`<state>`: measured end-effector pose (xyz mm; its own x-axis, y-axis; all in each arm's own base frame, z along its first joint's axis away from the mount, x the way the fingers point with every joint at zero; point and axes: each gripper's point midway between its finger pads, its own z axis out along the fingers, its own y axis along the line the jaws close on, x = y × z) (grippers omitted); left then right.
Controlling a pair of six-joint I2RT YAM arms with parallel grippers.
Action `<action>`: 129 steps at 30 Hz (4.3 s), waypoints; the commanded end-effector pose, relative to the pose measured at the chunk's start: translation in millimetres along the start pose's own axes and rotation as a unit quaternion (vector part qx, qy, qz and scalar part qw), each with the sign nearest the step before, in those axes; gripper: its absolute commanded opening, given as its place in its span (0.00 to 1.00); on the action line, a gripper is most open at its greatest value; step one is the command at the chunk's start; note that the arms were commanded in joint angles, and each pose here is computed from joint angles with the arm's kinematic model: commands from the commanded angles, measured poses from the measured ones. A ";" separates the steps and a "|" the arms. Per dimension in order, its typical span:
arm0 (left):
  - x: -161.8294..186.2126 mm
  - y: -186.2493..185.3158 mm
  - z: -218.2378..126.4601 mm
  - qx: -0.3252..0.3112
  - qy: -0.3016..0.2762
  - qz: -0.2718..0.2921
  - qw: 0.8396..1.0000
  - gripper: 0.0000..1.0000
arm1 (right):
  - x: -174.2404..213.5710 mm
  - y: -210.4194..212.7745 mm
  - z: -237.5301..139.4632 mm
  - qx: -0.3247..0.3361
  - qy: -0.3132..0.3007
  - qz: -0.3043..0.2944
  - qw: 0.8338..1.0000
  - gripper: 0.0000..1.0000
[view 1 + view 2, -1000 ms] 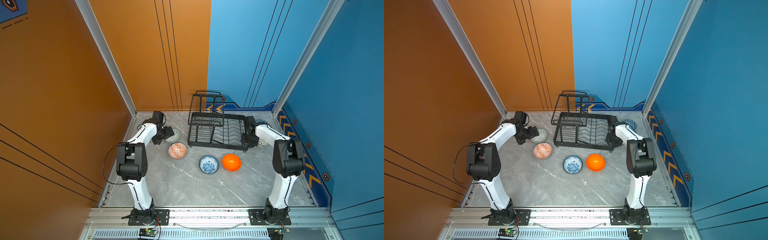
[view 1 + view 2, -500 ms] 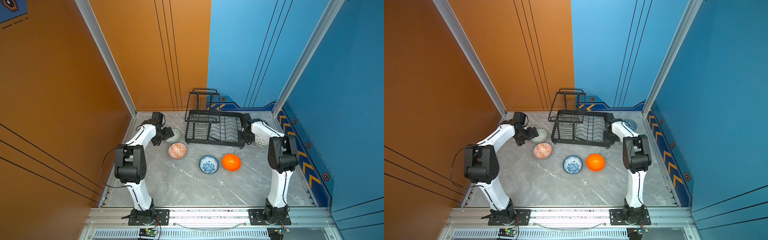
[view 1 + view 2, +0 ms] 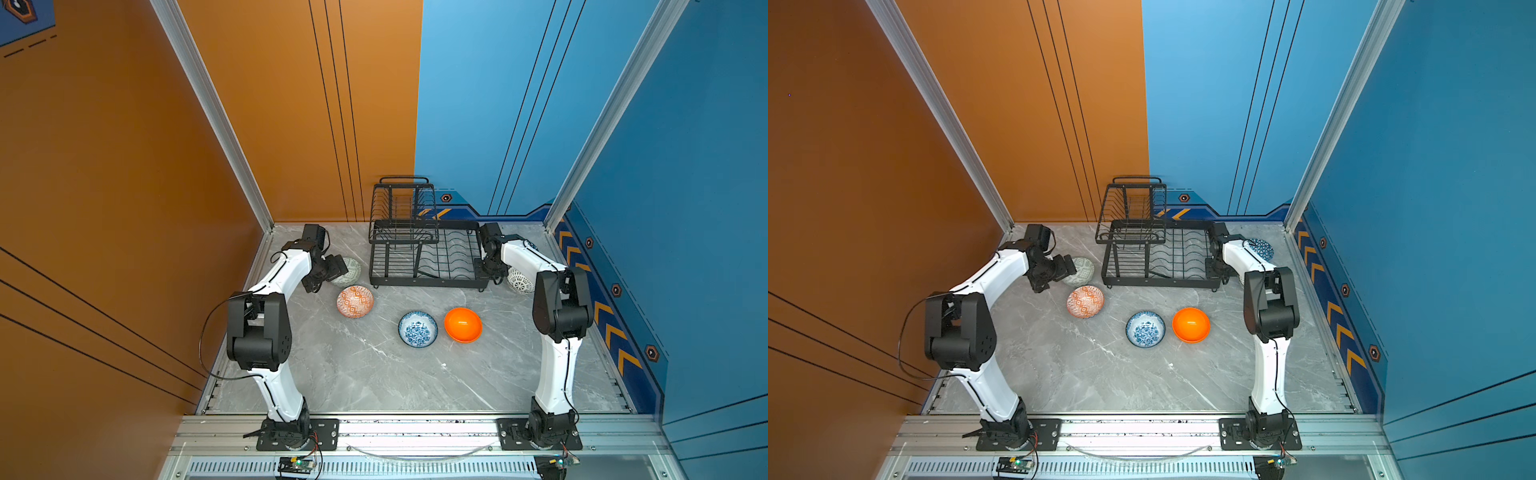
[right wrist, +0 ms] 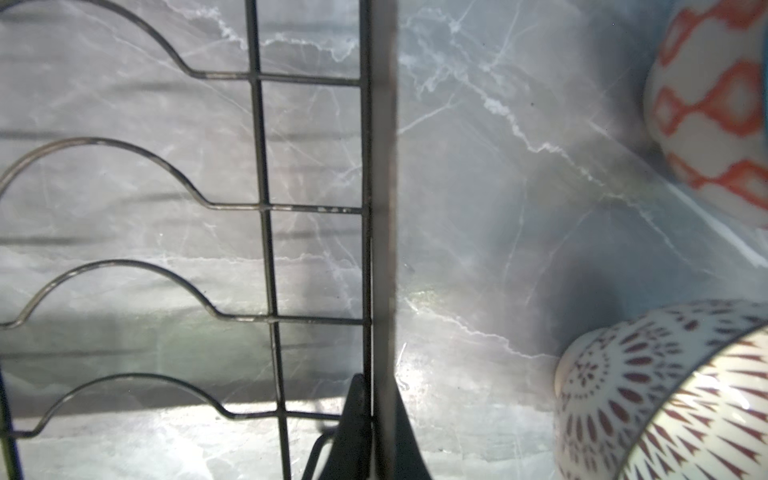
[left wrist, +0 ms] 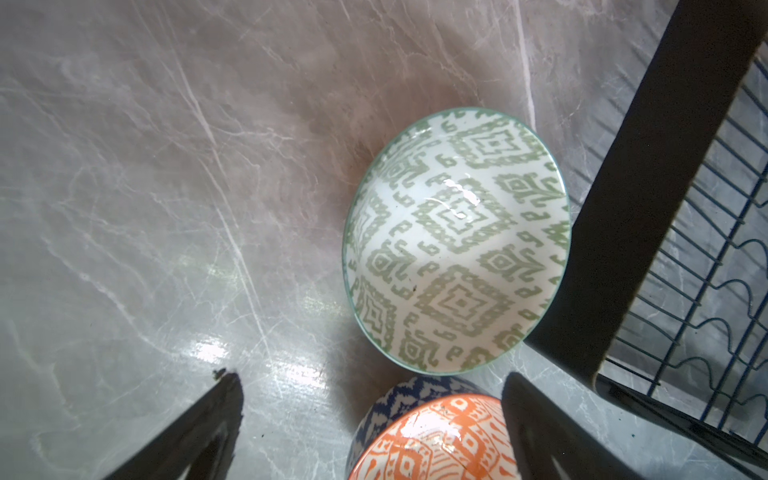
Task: Load the bowls into the dish rack
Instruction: 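Close left gripper on green-patterned bowl rim while right arm lifts away from rack, then lift green-patterned bowl with left gripper toward right gripper while right arm rises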
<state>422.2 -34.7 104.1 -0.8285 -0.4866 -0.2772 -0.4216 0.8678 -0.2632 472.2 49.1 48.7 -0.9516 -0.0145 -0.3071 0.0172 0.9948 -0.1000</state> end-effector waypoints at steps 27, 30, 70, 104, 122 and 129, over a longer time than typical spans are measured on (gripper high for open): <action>7.1 10.4 -13.9 -0.005 0.008 -0.021 1.000 0.98 | -30.0 -8.9 -8.2 0.029 -0.034 -0.030 0.999 0.63; 2.1 13.4 -11.7 -0.011 0.004 -0.023 1.000 0.98 | -44.0 0.0 -32.5 0.024 -0.064 -0.001 0.998 0.85; -36.8 1.5 51.7 0.007 0.007 -0.025 1.000 0.12 | -102.6 17.2 -214.7 -0.140 -0.209 0.243 0.937 1.00; -204.5 -175.7 -256.4 0.189 -0.488 0.024 0.851 0.00 | -159.5 24.5 -285.9 -0.273 -0.258 0.309 0.874 1.00; -104.8 -376.7 -260.2 0.232 -0.600 0.171 0.746 0.00 | -161.8 12.8 -393.7 -0.439 -0.261 0.393 0.765 1.00; -79.6 -409.8 -246.8 0.209 -0.617 0.199 0.732 0.00 | -157.2 8.3 -425.9 -0.476 -0.266 0.406 0.733 1.00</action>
<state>584.1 -333.3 416.4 0.0929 -0.1214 -0.9883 0.1686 0.9801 -0.1045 508.5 99.7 460.3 -0.4916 0.8264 -0.2745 0.1278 0.3803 0.9160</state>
